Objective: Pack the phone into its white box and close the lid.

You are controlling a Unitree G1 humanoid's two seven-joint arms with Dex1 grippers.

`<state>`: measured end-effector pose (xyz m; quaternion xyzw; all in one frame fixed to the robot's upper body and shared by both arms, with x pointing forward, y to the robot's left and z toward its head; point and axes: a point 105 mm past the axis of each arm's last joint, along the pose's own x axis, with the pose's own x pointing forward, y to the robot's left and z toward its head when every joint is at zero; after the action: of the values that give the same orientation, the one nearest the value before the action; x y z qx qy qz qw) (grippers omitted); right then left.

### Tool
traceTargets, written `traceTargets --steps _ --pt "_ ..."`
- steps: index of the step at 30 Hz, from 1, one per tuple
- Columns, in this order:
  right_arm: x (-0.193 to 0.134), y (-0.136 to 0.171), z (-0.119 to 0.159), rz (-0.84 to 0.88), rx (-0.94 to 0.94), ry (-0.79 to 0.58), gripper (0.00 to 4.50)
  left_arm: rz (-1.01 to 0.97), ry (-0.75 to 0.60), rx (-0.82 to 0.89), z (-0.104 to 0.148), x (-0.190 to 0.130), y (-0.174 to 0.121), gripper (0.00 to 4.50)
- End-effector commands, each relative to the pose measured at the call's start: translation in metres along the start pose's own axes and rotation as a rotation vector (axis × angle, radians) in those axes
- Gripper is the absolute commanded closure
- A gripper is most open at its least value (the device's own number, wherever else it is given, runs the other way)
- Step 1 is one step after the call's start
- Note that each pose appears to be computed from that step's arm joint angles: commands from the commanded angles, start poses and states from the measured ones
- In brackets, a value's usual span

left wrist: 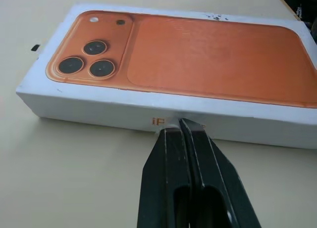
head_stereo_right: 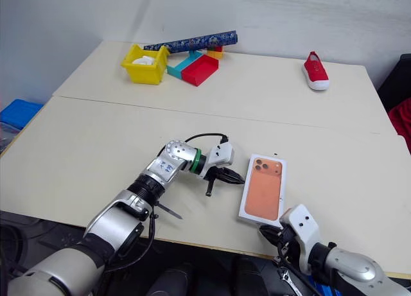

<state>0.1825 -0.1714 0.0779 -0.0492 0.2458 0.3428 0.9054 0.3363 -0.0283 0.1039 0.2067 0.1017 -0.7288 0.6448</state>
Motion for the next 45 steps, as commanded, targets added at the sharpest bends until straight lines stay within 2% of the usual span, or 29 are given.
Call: traceTargets --steps 1,4,7,11,14,15,18,21,25,29,31,34,39,41,44,45 --pt "-0.01 0.004 0.014 0.019 -0.018 -0.046 4.45 0.011 -0.028 0.061 0.017 -0.01 0.005 4.5" --pt "-0.02 0.01 0.028 0.065 0.004 -0.107 4.45 -0.019 -0.056 0.06 0.023 -0.023 0.002 4.5" --pt "-0.029 0.005 0.047 0.067 0.047 -0.196 4.45 -0.118 -0.171 -0.013 0.047 -0.03 -0.008 4.5" --pt "-0.029 -0.015 0.056 -0.018 0.081 -0.226 4.45 -0.124 -0.219 -0.06 0.064 -0.014 -0.009 4.5" --pt "-0.017 -0.027 0.046 -0.081 0.077 -0.167 4.45 -0.068 -0.129 -0.043 0.051 0.012 -0.004 4.5" --pt "-0.011 -0.027 0.04 -0.088 0.065 -0.131 4.45 -0.051 -0.063 -0.049 0.039 0.02 -0.002 4.5" --pt "0.0 -0.026 0.027 -0.094 0.02 -0.056 4.45 -0.025 0.085 -0.059 0.01 0.029 0.0 4.5" --pt "0.007 -0.026 0.017 -0.108 -0.013 -0.012 4.45 0.011 0.152 -0.089 -0.009 0.03 0.002 4.5" --pt "0.009 -0.027 0.014 -0.111 -0.059 0.006 4.45 0.031 0.158 -0.103 -0.015 0.022 0.005 4.5" --pt "0.001 -0.03 0.033 -0.11 -0.118 -0.1 4.45 0.07 0.078 -0.147 -0.01 -0.007 0.012 4.5" --pt "-0.007 -0.032 0.046 -0.094 -0.128 -0.152 4.5 0.073 0.021 -0.171 -0.005 -0.027 0.01 4.12" --pt "-0.022 -0.035 0.06 -0.035 -0.147 -0.173 3.91 0.076 -0.052 -0.215 0.0 -0.062 0.0 3.31" --pt "-0.062 -0.039 0.084 0.098 -0.227 -0.165 2.12 0.062 -0.127 -0.266 0.004 -0.136 -0.04 1.63" --pt "-0.085 -0.053 0.091 0.079 -0.22 -0.168 1.39 0.07 -0.144 -0.28 0.01 -0.168 -0.058 0.98" --pt "-0.108 -0.064 0.093 0.046 -0.2 -0.168 0.41 0.115 -0.156 -0.3 0.016 -0.195 -0.07 0.05" --pt "-0.115 -0.067 0.092 0.037 -0.193 -0.166 0.06 0.146 -0.151 -0.303 0.017 -0.204 -0.072 0.0"
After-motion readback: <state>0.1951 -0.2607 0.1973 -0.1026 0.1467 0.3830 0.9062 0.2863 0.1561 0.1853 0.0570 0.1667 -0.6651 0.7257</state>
